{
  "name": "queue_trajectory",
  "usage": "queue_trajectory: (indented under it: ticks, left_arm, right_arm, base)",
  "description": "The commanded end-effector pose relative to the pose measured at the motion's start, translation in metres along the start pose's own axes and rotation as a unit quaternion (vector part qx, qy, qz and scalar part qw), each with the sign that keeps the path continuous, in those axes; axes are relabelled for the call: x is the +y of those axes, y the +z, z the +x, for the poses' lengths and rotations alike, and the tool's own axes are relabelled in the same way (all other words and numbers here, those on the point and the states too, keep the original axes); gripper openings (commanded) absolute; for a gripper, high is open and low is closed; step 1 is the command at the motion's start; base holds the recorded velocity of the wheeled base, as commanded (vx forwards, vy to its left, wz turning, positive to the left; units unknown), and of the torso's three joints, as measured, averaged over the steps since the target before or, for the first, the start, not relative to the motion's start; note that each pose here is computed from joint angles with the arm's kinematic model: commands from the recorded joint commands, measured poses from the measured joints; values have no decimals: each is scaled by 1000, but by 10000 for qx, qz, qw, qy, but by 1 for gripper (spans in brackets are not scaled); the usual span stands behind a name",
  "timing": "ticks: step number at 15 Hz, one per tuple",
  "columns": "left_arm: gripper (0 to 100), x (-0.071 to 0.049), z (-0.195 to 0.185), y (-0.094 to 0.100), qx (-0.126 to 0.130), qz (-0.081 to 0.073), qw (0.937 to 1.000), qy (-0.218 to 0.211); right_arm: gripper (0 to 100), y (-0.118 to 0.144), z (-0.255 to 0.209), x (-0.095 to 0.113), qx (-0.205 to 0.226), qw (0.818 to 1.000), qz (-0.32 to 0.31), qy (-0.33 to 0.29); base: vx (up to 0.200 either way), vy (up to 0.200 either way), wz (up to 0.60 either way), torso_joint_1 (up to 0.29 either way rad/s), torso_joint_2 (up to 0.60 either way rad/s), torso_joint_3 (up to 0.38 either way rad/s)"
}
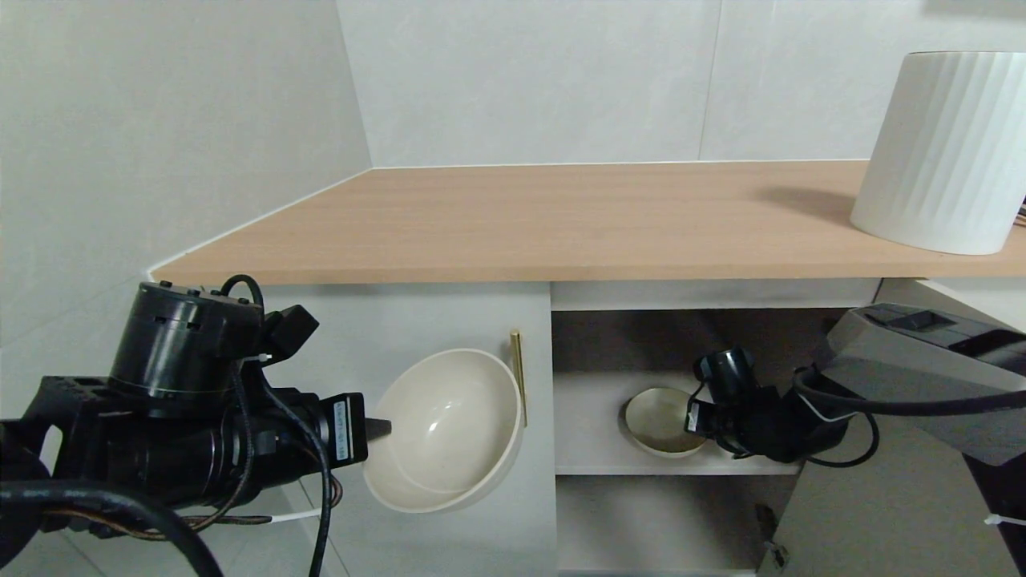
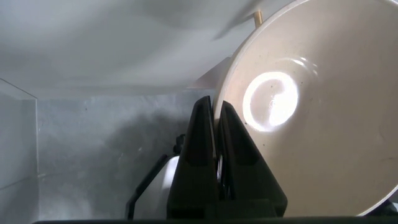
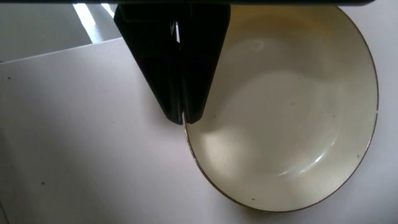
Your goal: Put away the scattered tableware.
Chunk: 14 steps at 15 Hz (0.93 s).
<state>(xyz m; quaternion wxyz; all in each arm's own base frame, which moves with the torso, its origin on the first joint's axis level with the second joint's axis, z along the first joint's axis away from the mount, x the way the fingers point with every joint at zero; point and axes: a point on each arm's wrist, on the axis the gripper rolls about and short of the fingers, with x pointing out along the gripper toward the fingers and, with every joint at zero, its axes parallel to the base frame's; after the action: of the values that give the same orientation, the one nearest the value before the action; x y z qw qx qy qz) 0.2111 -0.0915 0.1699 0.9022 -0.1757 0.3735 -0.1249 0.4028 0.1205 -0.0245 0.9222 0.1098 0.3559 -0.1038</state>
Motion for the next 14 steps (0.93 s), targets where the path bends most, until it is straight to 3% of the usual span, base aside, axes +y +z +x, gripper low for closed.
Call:
queue_trajectory:
  ticks: [1, 8, 9, 14]
  left_arm:
    - [0, 0, 0, 0, -3, -3, 10000, 1]
    - [0, 0, 1, 0, 11, -4, 10000, 9]
    - [0, 0, 1, 0, 4, -3, 10000, 5]
    - [0, 1, 4, -1, 55, -6, 10000, 24]
  right_arm:
    - [0, 1, 1, 1, -13, 10000, 4, 7]
    - [0, 0, 2, 0, -33, 10000, 1, -44]
    - [100, 0, 2, 0, -33, 10000, 9, -44]
    - [100, 0, 0, 0, -30, 10000, 6, -54]
  base:
    - [0, 0, 0, 0, 0, 0]
    - [0, 0, 0, 0, 0, 0]
    - [0, 0, 0, 0, 0, 0]
    - [0, 0, 0, 0, 0, 0]
